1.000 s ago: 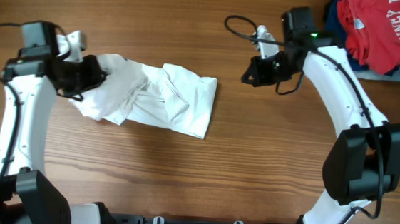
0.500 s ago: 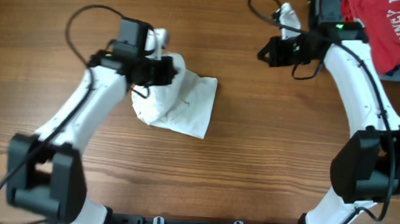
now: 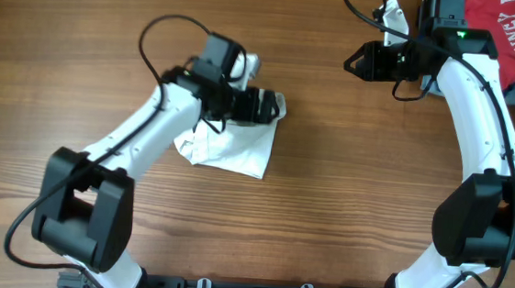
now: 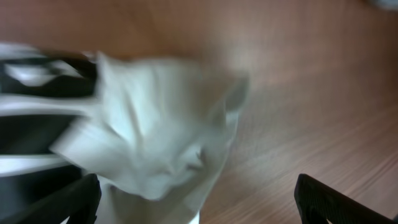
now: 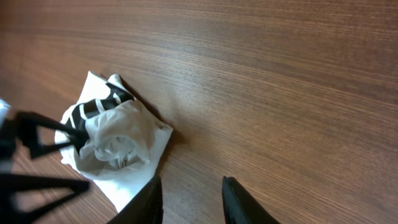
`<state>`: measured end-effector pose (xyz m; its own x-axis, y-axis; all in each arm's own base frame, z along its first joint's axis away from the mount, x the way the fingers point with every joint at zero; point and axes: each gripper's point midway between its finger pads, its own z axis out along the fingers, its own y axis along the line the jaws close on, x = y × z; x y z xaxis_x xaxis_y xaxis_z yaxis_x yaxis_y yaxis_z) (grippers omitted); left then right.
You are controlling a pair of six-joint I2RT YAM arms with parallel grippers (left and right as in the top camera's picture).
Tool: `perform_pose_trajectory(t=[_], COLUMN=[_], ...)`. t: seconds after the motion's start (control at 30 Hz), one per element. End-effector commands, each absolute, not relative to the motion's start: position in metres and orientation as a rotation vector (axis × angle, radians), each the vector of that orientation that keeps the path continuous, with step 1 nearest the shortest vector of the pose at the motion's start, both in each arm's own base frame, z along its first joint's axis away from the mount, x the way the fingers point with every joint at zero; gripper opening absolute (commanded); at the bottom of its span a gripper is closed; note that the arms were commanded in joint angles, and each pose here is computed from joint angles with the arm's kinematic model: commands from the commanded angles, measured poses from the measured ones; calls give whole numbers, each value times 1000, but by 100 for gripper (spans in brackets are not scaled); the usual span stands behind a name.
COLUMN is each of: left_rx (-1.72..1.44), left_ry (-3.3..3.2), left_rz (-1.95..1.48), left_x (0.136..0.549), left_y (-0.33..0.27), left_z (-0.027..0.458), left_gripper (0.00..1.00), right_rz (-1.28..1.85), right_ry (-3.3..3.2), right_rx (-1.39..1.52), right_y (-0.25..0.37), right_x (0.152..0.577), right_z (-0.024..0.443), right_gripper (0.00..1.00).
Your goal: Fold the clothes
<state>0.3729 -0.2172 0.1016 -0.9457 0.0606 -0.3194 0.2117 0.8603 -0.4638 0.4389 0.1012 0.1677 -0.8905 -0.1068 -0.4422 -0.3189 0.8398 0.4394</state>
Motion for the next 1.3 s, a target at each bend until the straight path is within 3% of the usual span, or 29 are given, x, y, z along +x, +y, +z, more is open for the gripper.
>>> perform_pose_trajectory(t=[0.0,0.27,0.4,0.5,0.57,0.77,1.1,1.23,1.27], left_rx=[86,-267,-408,-478,-499,-464,-499,-500,-500], left_ry=[2589,2382,2379,2398,2407,2463,2474,2474,2474], left_rz=[-747,-627,-572,-548,-535,-425,-338,-333,-333], left_x=[409,437,440,439,440,440,441,441,441], left_y=[-188,-82,-32,-10,-2,11,23,23,23], left_z=[176,256,249,239,232,212,205,204,205], left_gripper=[100,100,100,100,100,100,100,100,100], right_rz=[745,834,772,648,618,598,527,499,489], right_ry=[2562,2604,2623,2611,2561,2385,2329,2368,2374], right_rx=[-344,-479,-684,-879,-1084,-1519,-1631,-1640,-1641], right_y=[107,145,199,232,258,304,318,314,313], right_x=[437,411,389,375,360,326,341,341,342], right_z=[190,187,177,160,147,119,72,59,56], right_gripper=[33,37,43,54,61,70,69,61,55])
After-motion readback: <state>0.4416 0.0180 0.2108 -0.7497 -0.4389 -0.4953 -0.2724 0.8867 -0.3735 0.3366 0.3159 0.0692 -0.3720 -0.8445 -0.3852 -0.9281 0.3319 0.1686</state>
